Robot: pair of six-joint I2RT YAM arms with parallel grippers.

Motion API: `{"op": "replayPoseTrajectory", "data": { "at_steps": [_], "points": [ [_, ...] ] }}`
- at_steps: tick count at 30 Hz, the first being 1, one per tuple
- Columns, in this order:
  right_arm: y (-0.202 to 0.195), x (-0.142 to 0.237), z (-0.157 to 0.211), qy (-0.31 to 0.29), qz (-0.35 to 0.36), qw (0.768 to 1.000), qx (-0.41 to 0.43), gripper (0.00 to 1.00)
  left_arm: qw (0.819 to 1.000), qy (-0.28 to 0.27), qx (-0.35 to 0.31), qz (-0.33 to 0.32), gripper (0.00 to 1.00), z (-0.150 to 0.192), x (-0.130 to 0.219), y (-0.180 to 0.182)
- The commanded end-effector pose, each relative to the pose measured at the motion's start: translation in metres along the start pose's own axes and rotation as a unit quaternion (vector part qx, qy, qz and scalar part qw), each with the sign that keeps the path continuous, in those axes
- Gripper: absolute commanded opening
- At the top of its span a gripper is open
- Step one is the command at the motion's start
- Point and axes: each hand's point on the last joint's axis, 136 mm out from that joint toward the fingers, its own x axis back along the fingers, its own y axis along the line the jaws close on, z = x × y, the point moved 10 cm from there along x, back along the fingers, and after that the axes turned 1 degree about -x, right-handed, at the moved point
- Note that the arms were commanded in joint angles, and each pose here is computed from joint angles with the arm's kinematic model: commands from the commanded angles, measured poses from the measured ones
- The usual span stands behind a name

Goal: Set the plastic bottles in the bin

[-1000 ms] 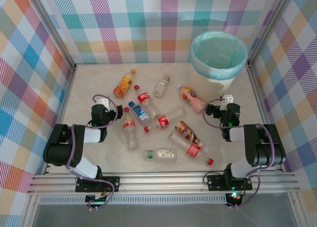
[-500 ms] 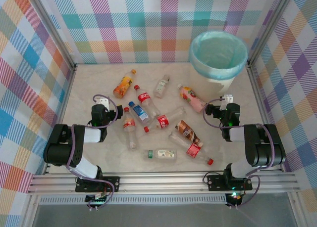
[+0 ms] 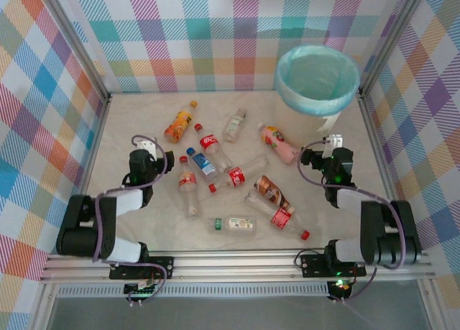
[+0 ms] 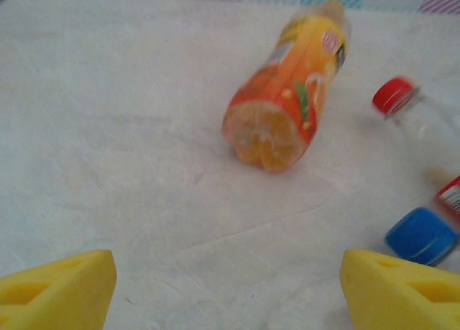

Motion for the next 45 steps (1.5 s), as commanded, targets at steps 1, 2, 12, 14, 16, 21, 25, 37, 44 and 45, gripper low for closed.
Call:
{"op": "replayPoseTrajectory", "data": {
  "at_steps": [1,2,12,14,16,21,25,37,44,45],
  "points": [
    [0.002,0.014,-0.02,0.038,0.009,0.998,-0.04,0.98,0.999,-0.035,0.0,-0.004,0.81,-0.032,0.022,-0.002],
    [0.004,0.019,-0.027,0.045,0.005,0.997,-0.057,0.96,0.999,-0.043,0.003,-0.006,0.81,-0.041,0.03,-0.002],
    [0.032,0.082,-0.08,0.144,-0.076,0.976,-0.145,0.82,0.994,0.023,0.108,0.013,0.78,-0.113,0.074,-0.019],
    [0.043,0.097,-0.091,0.162,-0.103,0.969,-0.154,0.79,0.99,0.087,0.107,0.016,0.77,-0.124,0.077,-0.022],
    [0.054,0.112,-0.101,0.177,-0.124,0.964,-0.157,0.76,0.986,0.138,0.092,0.016,0.8,-0.135,0.076,-0.025],
    [0.089,0.131,-0.12,0.202,-0.179,0.954,-0.13,0.75,0.971,0.233,0.034,0.036,0.81,-0.152,0.049,-0.033],
    [0.12,0.113,-0.141,0.226,-0.223,0.943,-0.1,0.75,0.959,0.273,0.025,0.068,0.82,-0.157,0.001,-0.034],
    [0.186,0.049,-0.185,0.232,-0.332,0.913,-0.043,0.81,0.918,0.388,-0.023,0.072,0.81,-0.129,-0.131,-0.022],
    [0.194,0.036,-0.184,0.243,-0.342,0.907,-0.045,0.83,0.901,0.422,-0.042,0.091,0.8,-0.109,-0.16,-0.023],
    [0.194,0.036,-0.185,0.241,-0.342,0.907,-0.044,0.83,0.898,0.427,-0.045,0.093,0.8,-0.105,-0.163,-0.024]
  ]
}}
